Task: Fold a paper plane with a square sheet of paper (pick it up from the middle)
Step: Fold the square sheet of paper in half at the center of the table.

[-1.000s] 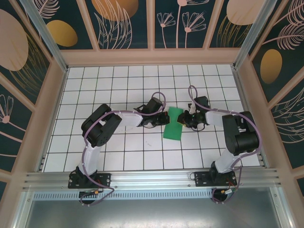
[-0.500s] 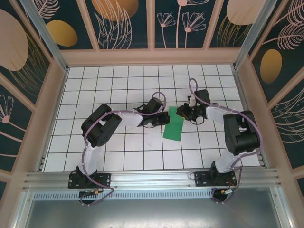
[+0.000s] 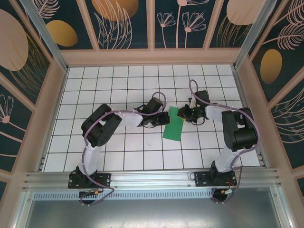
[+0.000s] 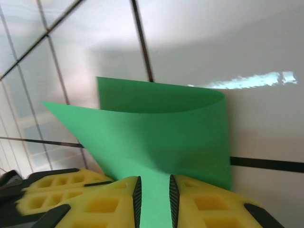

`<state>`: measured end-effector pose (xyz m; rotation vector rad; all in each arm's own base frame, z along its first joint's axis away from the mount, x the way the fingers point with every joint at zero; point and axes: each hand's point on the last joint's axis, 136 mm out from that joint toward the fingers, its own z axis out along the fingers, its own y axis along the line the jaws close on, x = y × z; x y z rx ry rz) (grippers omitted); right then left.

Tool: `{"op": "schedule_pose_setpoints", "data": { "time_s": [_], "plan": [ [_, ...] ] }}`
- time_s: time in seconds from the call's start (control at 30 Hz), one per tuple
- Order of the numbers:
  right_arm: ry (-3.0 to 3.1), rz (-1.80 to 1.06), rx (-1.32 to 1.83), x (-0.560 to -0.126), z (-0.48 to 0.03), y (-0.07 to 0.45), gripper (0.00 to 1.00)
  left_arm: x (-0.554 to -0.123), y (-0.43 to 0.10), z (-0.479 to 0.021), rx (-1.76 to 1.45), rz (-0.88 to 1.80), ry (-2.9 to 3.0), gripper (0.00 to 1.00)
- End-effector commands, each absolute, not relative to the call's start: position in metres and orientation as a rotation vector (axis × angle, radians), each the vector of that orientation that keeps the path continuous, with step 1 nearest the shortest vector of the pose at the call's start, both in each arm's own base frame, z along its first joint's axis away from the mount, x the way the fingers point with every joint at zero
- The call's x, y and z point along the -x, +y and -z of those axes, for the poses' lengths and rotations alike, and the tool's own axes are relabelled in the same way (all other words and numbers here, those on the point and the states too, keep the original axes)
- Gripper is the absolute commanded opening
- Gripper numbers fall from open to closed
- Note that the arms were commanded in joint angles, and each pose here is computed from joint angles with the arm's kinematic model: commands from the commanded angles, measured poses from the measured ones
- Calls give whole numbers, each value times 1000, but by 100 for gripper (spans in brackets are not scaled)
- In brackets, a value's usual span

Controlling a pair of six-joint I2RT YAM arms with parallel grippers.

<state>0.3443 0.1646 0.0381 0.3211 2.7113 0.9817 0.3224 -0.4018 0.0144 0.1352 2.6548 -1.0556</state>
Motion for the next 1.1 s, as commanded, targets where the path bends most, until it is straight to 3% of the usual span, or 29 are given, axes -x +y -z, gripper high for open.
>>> {"op": "schedule_pose_setpoints", "data": {
  "time_s": [0.0,0.47,0.77,1.07],
  "plan": [
    [2619,-986,-248,-364,-73,165,27,-295,-366,52,-101,818,2873,0],
    [2774,-857,-420,-361,5,139,26,-292,-363,54,-104,808,2881,0],
    [2637,-921,-333,-387,-66,148,27,-293,-362,51,-104,803,2874,0],
    [2707,-908,-377,-384,-31,147,26,-293,-363,50,-106,813,2871,0]
  ]
}}
